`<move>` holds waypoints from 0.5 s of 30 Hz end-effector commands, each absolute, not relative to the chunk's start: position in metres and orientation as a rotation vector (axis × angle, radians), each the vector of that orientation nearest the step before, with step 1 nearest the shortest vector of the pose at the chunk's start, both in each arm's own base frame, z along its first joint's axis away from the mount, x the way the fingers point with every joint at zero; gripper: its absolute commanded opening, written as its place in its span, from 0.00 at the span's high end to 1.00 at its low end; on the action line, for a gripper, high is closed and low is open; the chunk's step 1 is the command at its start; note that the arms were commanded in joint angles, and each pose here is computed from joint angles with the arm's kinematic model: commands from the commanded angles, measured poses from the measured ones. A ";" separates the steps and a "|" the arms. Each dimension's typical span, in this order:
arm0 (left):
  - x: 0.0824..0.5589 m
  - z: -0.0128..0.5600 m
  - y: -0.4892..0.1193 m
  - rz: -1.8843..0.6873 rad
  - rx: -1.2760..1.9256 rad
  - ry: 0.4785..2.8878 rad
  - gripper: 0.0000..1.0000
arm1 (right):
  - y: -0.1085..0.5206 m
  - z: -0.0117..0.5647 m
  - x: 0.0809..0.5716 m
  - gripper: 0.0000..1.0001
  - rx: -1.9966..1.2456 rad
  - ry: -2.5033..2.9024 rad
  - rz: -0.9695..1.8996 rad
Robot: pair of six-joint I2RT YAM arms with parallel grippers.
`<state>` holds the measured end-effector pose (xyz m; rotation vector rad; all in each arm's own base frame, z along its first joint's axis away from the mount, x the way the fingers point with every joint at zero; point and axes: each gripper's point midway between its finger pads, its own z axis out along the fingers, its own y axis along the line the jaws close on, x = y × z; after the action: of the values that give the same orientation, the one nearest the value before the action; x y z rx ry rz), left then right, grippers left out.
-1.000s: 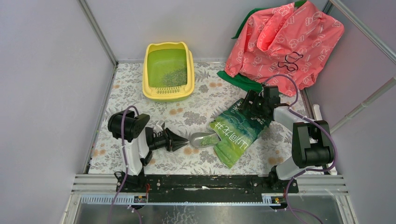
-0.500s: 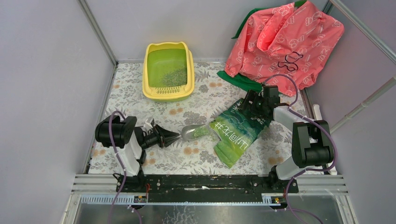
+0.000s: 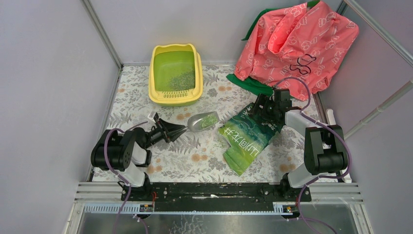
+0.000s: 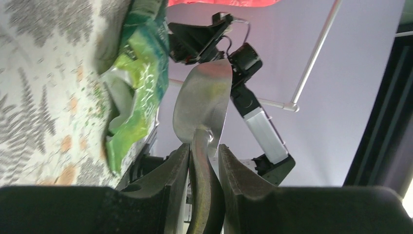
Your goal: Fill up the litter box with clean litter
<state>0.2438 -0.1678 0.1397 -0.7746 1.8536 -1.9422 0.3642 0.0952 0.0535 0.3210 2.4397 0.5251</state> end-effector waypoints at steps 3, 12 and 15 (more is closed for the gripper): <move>0.280 0.198 -0.159 -2.012 -0.708 1.657 1.00 | 0.109 0.043 0.345 0.02 0.303 2.540 0.568; 0.351 0.240 -0.133 -1.922 -0.740 1.527 1.00 | 0.110 0.046 0.344 0.02 0.305 2.536 0.578; 0.379 0.241 -0.116 -1.833 -0.792 1.515 1.00 | 0.110 0.047 0.343 0.02 0.300 2.533 0.579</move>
<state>0.3445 -0.1385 0.2291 -0.7388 1.5810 -1.9397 0.3640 0.0954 0.0538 0.3188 2.4441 0.5232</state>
